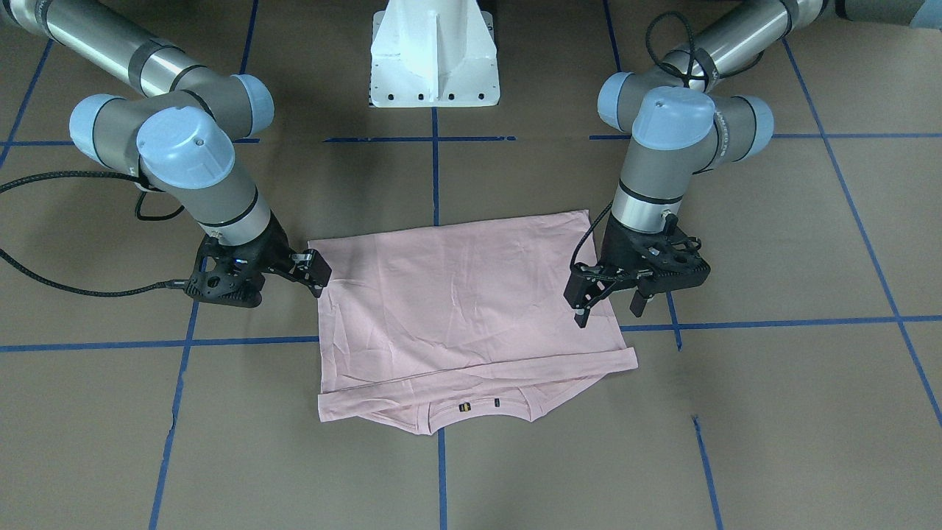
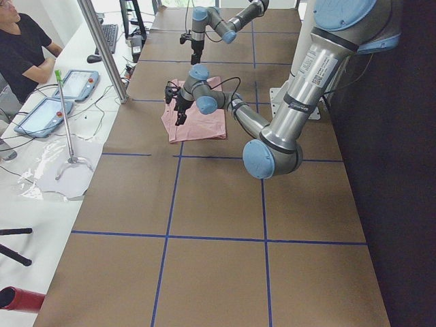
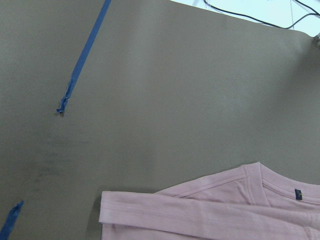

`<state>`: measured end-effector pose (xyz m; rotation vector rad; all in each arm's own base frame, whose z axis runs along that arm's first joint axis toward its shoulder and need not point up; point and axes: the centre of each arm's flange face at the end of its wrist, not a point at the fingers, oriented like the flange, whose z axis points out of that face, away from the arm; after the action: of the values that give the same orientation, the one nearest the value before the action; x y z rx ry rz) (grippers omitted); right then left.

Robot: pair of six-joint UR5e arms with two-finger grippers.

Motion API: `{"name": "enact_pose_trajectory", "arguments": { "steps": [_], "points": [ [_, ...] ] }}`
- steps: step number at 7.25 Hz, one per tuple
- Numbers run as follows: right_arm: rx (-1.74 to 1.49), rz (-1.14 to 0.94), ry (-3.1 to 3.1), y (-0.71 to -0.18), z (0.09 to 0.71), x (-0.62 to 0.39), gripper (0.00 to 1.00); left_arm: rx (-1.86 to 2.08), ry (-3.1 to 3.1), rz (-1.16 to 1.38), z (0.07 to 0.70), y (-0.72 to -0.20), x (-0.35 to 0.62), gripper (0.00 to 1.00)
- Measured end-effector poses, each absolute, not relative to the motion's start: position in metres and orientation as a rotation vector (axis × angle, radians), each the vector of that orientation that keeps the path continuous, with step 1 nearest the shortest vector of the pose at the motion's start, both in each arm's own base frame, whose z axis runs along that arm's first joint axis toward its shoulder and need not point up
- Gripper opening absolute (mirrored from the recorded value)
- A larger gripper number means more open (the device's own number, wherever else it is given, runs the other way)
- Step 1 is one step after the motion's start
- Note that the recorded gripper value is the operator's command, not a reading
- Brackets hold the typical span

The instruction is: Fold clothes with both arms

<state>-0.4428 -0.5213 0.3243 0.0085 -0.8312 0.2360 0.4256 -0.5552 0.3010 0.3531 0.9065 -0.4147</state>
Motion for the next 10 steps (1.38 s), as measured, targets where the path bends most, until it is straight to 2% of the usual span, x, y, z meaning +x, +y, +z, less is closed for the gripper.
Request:
{"name": "enact_pose_trajectory", "arguments": {
  "steps": [2, 6, 7, 9, 10],
  "points": [
    [0.003, 0.202, -0.783, -0.488, 0.338, -0.475, 0.99, 0.341, 0.920, -0.431, 0.297, -0.549, 0.432, 1.00],
    [-0.017, 0.148, -0.767, -0.456, 0.345, -0.506, 0.94, 0.343, 0.942, -0.430, 0.287, -0.541, 0.435, 1.00],
    [-0.022, 0.141, -0.766, -0.452, 0.347, -0.508, 0.81, 0.344, 0.946, -0.428, 0.285, -0.540, 0.435, 1.00],
    [-0.031, 0.133, -0.764, -0.448, 0.349, -0.511, 0.21, 0.347, 0.951, -0.427, 0.282, -0.539, 0.434, 1.00],
    [-0.034, 0.129, -0.761, -0.447, 0.353, -0.510, 0.00, 0.348, 0.954, -0.427, 0.280, -0.539, 0.433, 1.00]
  ]
}}
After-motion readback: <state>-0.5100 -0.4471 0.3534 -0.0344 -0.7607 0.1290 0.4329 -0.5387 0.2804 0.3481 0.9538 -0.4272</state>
